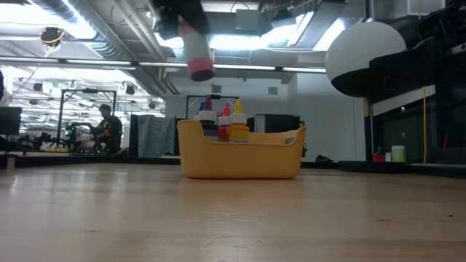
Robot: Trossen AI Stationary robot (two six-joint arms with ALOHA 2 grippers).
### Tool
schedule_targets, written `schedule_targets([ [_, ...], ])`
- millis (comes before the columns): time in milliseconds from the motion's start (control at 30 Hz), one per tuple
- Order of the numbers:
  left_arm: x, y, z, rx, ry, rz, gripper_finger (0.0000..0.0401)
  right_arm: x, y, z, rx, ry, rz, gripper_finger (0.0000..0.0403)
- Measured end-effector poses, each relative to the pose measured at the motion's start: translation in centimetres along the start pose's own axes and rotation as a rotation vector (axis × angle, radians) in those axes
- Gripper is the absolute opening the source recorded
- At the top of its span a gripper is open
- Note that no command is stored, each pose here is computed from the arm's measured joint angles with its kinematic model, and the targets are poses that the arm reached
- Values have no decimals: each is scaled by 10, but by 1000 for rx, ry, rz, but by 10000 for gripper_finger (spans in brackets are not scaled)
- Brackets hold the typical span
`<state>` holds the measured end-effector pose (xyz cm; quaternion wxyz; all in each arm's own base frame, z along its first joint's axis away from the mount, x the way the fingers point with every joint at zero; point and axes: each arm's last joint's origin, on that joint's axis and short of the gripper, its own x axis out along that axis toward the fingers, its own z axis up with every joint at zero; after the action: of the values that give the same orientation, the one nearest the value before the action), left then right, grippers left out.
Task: Pick & Place food coloring
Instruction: Put the pink food coloring bottle into the yellow bin
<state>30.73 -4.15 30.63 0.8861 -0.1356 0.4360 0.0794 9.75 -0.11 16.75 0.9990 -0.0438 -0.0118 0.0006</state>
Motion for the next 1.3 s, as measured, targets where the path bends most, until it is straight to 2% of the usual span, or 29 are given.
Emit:
schedule_targets([
  [200, 13, 8, 14, 23, -38, -65, 138, 0, 0, 0, 0, -1, 0, 44],
  [500, 38, 3, 41, 153, 17, -38, 138, 0, 0, 0, 0, -3, -3, 44],
  [700, 65, 4, 35, 180, 124, -6, 138, 0, 0, 0, 0, 1, -2, 44],
  [1300, 95, 6, 28, 263, 203, 36, 137, 0, 0, 0, 0, 2, 0, 44],
])
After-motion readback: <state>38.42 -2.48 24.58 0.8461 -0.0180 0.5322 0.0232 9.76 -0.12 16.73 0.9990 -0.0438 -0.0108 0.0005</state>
